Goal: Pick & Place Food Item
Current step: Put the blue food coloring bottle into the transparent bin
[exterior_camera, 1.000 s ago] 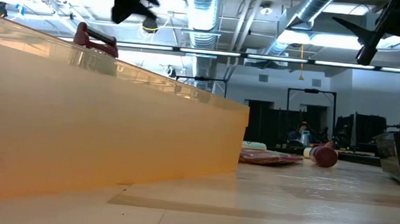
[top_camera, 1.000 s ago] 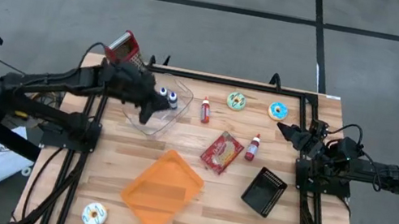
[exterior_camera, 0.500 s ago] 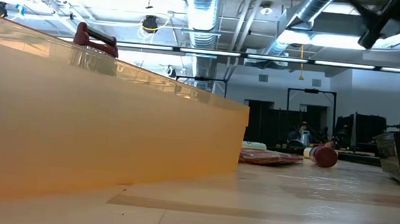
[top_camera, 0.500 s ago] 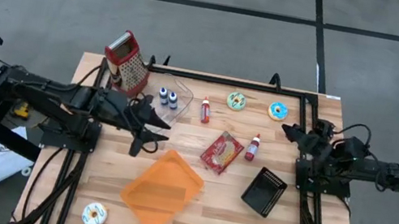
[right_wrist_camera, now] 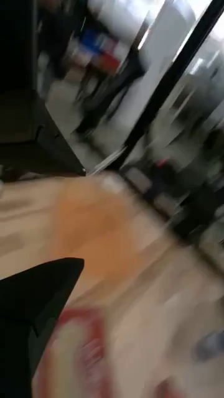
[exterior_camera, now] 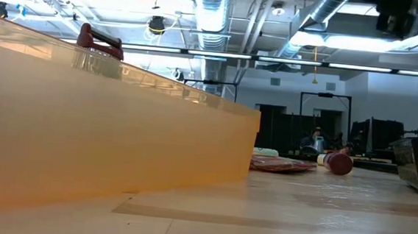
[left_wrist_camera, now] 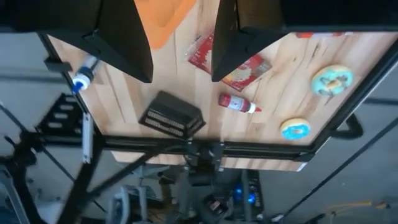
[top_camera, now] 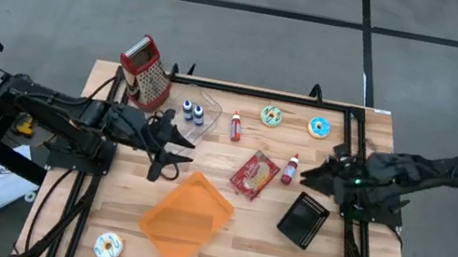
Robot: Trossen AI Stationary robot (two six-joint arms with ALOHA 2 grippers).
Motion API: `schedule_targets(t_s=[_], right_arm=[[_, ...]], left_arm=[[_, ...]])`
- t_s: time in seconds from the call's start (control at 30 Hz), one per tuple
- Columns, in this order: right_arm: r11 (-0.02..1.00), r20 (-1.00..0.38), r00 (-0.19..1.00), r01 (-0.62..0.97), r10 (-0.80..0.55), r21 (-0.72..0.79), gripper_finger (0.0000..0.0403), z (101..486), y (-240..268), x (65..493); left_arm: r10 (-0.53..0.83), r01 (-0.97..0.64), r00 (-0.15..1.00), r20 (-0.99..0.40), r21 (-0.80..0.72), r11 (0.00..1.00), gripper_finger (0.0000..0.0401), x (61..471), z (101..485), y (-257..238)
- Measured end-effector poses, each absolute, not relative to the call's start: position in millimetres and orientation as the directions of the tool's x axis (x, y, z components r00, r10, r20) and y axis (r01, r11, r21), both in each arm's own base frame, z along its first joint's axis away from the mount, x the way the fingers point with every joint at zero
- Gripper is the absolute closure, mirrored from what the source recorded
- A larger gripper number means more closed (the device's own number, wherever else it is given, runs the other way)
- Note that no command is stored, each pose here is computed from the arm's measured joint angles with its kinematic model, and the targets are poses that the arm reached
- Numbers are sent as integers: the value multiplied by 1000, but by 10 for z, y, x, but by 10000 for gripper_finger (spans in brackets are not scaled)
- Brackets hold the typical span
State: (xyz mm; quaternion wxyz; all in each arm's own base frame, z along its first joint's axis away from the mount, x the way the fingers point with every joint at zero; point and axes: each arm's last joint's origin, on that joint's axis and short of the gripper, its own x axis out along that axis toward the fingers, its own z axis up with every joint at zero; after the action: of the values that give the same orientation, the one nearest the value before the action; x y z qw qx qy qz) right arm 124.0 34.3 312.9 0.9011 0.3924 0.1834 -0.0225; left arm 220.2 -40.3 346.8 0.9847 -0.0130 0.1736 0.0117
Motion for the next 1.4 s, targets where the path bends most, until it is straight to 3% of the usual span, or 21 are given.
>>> schedule_targets(t_s=[0.5, 0.83, 1.1, 1.4], right_arm=[[616, -491, 858, 306, 152, 726, 187, 3006, 679, 1322], [667, -528, 824, 276, 206, 692, 187, 2968, 795, 1217], [736, -569, 787, 237, 237, 634, 187, 2925, 854, 1138], [757, -565, 792, 218, 231, 616, 187, 2923, 883, 1109]], left_arm=[[-190, 255, 890, -415, 105, 961, 241, 2674, 3516, -1139], [-58, 163, 898, -435, 208, 964, 224, 3252, 3376, -1803], [-89, 185, 877, -473, 161, 970, 223, 3613, 3125, -2287], [-168, 252, 855, -490, 109, 962, 203, 3990, 2966, -2469]])
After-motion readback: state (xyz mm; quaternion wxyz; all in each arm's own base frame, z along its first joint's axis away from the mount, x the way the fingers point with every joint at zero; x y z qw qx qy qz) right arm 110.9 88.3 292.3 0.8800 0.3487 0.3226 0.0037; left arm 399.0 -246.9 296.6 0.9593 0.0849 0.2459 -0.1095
